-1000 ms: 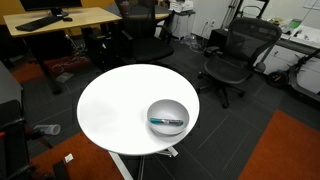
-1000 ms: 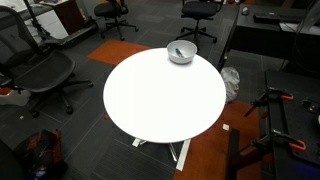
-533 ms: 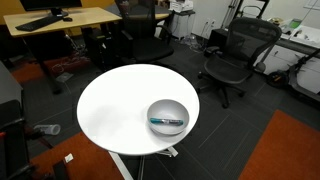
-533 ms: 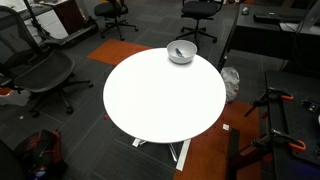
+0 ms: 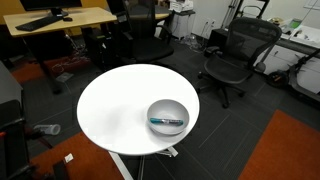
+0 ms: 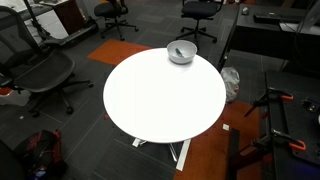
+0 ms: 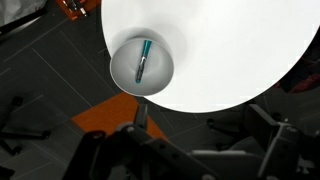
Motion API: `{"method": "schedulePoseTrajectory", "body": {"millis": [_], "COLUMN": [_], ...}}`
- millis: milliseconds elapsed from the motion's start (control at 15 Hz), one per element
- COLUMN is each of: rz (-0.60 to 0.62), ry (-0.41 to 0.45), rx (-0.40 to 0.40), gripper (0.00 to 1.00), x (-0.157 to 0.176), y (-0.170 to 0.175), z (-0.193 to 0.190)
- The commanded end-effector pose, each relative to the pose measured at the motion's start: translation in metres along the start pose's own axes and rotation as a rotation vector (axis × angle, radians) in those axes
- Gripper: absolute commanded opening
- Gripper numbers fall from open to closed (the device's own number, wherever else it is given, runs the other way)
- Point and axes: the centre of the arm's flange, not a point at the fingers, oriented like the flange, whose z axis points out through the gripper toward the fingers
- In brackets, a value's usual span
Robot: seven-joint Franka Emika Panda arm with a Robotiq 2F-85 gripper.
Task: Take the blue marker out of the grey bowl
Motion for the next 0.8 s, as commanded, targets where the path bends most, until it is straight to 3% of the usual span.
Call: {"method": "schedulePoseTrajectory", "body": {"millis": [0,333,733], "rz": [0.093,0.194,0.274], "ry": [-0.016,-0.025,-0.021], "rx": [0.031,0.081,0.052], "gripper": [1.0,1.0,1.0], "x": [0.022,0.032,0.042], "y": [0.008,0.032,0.056], "z": [0.028,0.068,0.12]}}
